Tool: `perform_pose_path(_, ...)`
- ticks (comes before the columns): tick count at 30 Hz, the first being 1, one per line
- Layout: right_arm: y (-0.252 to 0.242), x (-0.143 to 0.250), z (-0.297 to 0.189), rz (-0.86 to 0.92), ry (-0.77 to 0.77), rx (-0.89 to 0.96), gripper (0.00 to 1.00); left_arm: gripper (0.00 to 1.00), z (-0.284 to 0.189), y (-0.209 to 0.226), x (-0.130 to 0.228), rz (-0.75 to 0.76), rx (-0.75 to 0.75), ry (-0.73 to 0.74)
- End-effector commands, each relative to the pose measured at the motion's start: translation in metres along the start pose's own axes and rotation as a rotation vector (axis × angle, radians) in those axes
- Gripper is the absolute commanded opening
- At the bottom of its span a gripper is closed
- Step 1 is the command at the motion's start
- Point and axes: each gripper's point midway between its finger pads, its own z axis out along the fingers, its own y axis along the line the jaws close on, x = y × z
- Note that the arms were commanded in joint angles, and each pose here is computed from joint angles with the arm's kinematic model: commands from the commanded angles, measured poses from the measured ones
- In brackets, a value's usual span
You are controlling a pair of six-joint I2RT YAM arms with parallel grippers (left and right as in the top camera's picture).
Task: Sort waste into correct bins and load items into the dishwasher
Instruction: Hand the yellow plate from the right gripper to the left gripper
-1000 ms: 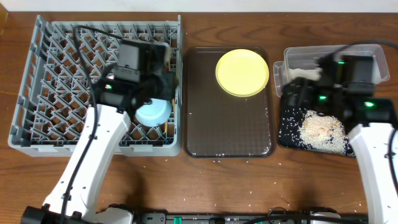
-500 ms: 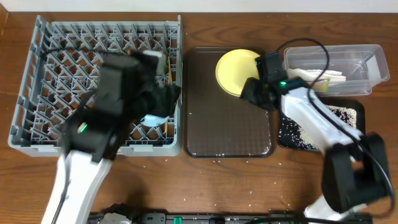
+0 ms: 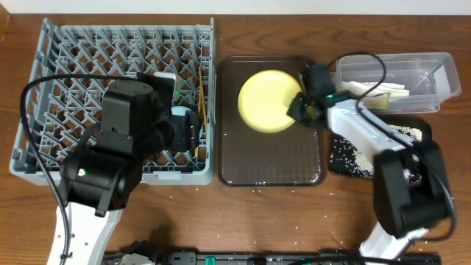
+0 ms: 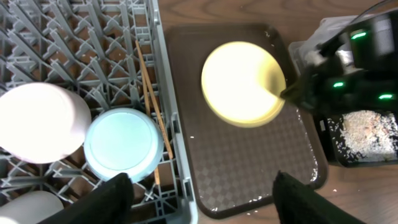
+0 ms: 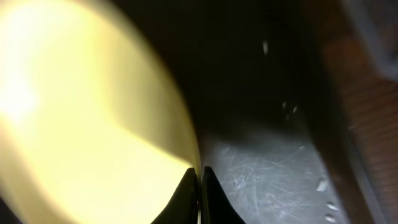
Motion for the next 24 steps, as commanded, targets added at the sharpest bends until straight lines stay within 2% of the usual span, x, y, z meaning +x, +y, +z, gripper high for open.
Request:
perform_pose_path(1,0.025,-0.030,-0.067,-0.197,-0.108,-0.167,0.01,0.78,0.006,0.002,-0.001,-0.012,-0.004,0.016)
perform_pose_path(5,0.056,-0.030,-0.134,-0.397,-0.155,-0.404,0.01,0.81,0.014,-0.014,-0.002,-0.013,0.094,0.037)
perform_pose_path(9,0.084,-0.008,-0.196,-0.601,-0.191,-0.625,0.01,0.82,0.026,-0.031,-0.002,-0.017,0.200,0.071)
perform_pose_path(16,0.098,0.010,-0.229,-0.696,-0.219,-0.724,0.01,0.82,0.035,-0.042,-0.007,-0.017,0.270,0.078)
perform_pose_path(21,0.115,0.038,-0.248,-0.822,-0.162,-0.904,0.01,0.81,0.034,-0.050,-0.014,-0.010,0.314,0.054)
perform_pose_path(22,0.118,0.041,-0.253,-0.839,-0.159,-0.935,0.01,0.79,0.034,-0.050,-0.014,-0.009,0.318,0.054)
perform_pose_path(24,0.125,0.049,-0.266,-0.876,-0.151,-1.026,0.01,0.68,0.033,-0.051,-0.013,-0.010,0.320,0.056)
